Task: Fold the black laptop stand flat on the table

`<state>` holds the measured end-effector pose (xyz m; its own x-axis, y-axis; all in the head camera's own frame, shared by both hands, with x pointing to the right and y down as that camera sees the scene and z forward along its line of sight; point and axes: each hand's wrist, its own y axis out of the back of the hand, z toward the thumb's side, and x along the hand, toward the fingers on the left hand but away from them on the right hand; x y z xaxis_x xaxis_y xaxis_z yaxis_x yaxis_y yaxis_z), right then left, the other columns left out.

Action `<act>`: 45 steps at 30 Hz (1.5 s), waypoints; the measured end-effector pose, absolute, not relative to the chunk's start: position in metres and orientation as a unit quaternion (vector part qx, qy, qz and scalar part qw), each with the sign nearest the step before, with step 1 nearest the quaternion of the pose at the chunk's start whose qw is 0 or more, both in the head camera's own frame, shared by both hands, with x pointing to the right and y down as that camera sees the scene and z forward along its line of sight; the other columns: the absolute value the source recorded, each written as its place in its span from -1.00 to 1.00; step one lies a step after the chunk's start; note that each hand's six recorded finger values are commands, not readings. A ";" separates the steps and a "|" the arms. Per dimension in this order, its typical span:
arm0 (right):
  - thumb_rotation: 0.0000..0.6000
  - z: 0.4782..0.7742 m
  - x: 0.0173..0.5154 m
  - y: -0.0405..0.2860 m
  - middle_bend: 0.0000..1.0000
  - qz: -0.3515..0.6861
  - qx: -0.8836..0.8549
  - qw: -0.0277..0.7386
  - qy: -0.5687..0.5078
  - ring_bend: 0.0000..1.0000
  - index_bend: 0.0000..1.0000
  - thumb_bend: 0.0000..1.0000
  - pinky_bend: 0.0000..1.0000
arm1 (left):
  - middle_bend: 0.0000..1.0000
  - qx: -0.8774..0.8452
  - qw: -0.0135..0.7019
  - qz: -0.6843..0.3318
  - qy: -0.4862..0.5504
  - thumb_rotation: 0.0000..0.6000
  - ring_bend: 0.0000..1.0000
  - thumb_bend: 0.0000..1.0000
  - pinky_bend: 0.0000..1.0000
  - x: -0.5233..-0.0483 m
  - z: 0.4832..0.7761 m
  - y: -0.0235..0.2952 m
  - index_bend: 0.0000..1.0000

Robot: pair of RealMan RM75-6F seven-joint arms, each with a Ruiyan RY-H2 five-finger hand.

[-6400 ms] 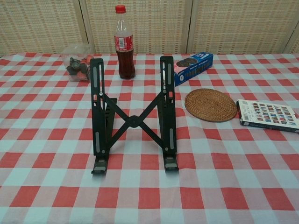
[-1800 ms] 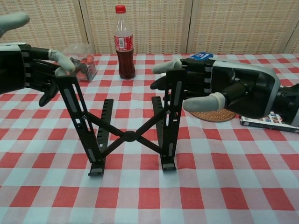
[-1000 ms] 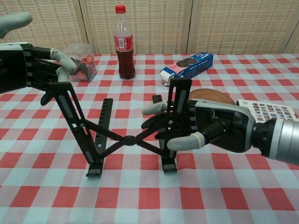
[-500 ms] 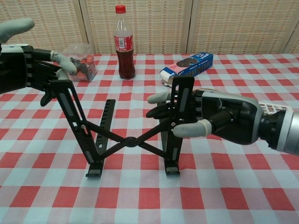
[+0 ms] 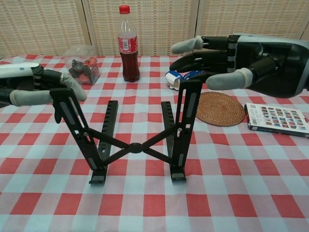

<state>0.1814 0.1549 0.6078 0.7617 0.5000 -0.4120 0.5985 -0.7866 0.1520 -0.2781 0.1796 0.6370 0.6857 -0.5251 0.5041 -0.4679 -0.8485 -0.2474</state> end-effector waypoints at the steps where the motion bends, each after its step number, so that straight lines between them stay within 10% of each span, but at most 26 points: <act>1: 1.00 0.607 0.183 0.154 -0.47 -0.179 0.928 0.136 0.297 -0.78 -0.56 -0.91 -0.72 | -0.19 -0.916 0.065 -0.295 0.264 0.28 -0.30 -0.59 -0.12 -0.277 0.639 0.181 -0.35; 5: 1.00 0.606 0.189 0.149 -0.47 -0.191 0.925 0.127 0.303 -0.78 -0.56 -0.91 -0.72 | -0.19 -0.911 0.108 -0.313 0.247 0.54 -0.30 -0.59 -0.12 -0.271 0.647 0.188 -0.33; 21: 1.00 0.615 0.202 0.149 -0.47 -0.202 0.916 0.132 0.320 -0.78 -0.56 -0.91 -0.72 | -0.27 -0.883 0.169 -0.334 0.283 0.20 -0.34 -0.59 -0.12 -0.271 0.640 0.165 -0.34; 31: 1.00 0.612 0.207 0.144 -0.47 -0.199 0.915 0.128 0.328 -0.78 -0.56 -0.91 -0.72 | -0.44 -0.855 0.220 -0.397 0.253 1.00 -0.43 -0.59 -0.30 -0.304 0.640 0.165 -0.52; 45: 1.00 0.614 0.209 0.147 -0.47 -0.203 0.914 0.130 0.327 -0.78 -0.56 -0.91 -0.72 | -0.45 -0.871 0.204 -0.409 0.177 0.72 -0.43 -0.59 -0.35 -0.283 0.654 0.223 -0.47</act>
<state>0.2091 0.1472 0.6144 0.7033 0.5444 -0.4571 0.6506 -0.7521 0.1054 -0.2833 0.2232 0.6536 0.6023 -0.4762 0.6407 -0.1422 -0.8537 -0.5009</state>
